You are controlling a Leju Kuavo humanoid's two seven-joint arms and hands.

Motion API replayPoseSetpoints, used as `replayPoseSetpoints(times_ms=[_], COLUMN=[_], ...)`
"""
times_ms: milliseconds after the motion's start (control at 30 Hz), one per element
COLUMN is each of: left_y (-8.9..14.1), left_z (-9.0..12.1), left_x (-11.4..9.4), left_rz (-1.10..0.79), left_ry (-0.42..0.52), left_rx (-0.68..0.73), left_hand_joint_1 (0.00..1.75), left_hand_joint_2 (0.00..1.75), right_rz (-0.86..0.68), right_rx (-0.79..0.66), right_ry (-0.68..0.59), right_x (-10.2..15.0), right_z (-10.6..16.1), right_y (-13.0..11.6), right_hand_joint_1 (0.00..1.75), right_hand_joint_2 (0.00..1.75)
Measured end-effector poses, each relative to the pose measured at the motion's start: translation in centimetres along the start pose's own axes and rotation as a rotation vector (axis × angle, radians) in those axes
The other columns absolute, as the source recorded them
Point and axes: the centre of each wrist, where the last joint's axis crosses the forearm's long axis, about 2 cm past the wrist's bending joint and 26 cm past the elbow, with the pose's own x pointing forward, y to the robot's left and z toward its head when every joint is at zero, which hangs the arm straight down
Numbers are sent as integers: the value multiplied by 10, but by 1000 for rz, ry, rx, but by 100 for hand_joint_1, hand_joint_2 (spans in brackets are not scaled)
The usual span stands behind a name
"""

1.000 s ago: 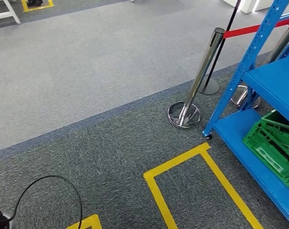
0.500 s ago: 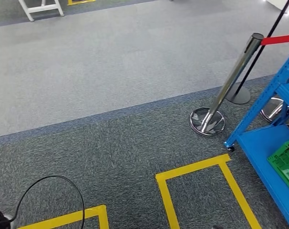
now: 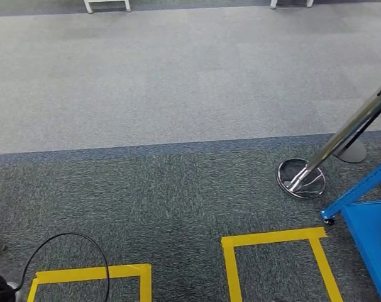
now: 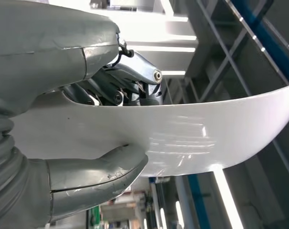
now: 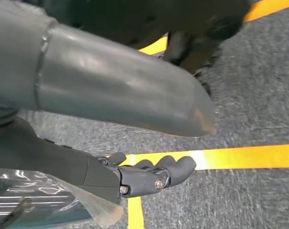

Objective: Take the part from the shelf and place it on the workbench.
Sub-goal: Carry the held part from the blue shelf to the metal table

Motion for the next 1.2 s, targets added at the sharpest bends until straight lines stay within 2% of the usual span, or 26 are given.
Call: replayPoseSetpoints(times_ms=[533, 933, 1200], left_y=[-2, -5, -6], left_z=[2, 1, 2], left_x=[-2, -3, -5], left_rz=[3, 4, -2], left_ry=[11, 8, 13], left_rx=[-7, -15, -24], left_hand_joint_1=[175, 175, 175], left_hand_joint_2=[175, 175, 175], right_rz=[46, 60, 85], right_rx=[-4, 5, 6], right_ry=[35, 24, 50], right_x=[-7, 1, -6], right_z=[2, 0, 2], right_y=[0, 1, 3], right_hand_joint_1=[0, 0, 0], right_hand_joint_2=[0, 0, 0])
